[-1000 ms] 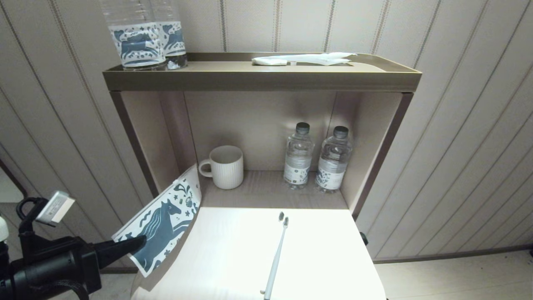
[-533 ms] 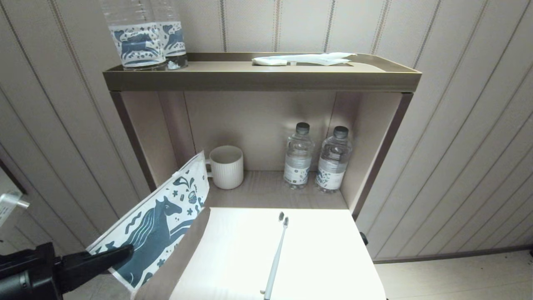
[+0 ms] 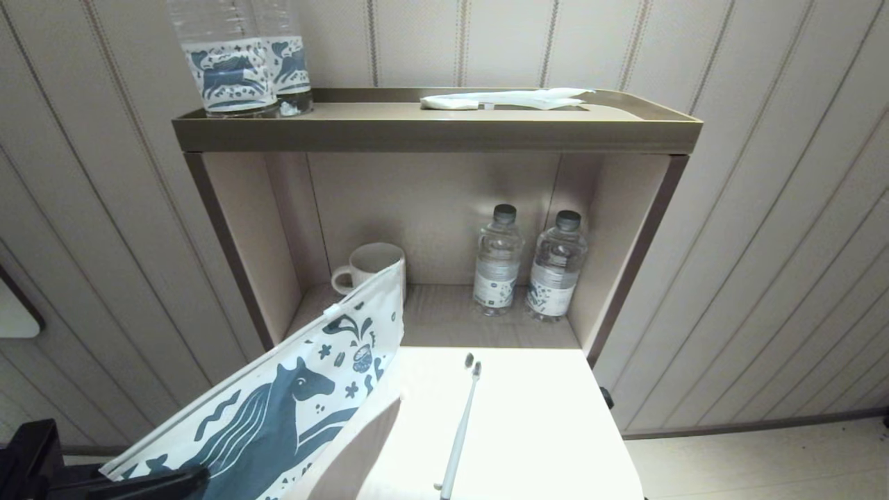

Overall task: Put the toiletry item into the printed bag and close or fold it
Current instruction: Hand it to the other hand

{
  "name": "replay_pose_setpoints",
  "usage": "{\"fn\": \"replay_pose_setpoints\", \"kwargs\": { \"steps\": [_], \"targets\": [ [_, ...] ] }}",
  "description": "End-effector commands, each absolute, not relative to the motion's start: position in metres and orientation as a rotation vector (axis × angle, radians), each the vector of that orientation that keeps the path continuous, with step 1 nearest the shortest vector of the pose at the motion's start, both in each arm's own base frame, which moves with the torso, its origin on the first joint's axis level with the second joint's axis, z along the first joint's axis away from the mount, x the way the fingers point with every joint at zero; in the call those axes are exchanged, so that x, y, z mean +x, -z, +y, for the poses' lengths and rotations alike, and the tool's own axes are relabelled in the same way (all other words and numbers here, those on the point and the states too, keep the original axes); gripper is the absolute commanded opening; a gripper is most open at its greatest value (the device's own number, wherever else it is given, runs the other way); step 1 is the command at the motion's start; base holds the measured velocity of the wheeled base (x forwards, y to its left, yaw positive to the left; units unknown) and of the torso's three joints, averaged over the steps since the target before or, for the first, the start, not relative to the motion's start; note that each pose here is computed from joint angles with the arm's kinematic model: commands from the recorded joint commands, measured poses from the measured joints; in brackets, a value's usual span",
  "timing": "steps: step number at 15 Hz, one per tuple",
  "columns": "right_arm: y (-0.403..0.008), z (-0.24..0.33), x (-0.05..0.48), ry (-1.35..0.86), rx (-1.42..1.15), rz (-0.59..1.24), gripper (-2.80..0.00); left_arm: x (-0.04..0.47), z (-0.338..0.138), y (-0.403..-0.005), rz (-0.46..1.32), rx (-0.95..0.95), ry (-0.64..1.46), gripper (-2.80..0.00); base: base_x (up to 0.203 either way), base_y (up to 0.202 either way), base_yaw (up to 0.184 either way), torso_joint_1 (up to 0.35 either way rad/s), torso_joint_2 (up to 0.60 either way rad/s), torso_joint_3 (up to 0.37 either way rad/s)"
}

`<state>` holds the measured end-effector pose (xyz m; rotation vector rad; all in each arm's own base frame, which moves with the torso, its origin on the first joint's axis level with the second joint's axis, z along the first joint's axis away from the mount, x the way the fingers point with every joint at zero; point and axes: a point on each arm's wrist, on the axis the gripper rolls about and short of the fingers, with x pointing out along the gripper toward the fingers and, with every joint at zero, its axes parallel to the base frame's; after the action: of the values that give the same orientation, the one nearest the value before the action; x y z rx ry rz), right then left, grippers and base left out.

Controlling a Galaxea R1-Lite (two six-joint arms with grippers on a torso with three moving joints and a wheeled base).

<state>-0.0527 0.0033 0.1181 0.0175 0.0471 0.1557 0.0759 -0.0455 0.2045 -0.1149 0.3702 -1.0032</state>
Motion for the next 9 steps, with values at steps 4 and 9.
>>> {"fn": "replay_pose_setpoints", "kwargs": {
  "steps": [4,9],
  "targets": [
    [-0.192,0.007,-0.068,-0.337,0.053,0.126,-2.8,0.101,-0.078,-0.221,0.416,-0.057,1.174,-2.8,0.0,0.0,0.0,0.0,0.0,0.0],
    [-0.253,-0.002,-0.035,-0.771,0.039,0.23,0.0,0.1,-0.113,-0.237,0.411,0.041,1.388,-2.8,0.0,0.0,0.0,0.0,0.0,0.0]
  ]
}}
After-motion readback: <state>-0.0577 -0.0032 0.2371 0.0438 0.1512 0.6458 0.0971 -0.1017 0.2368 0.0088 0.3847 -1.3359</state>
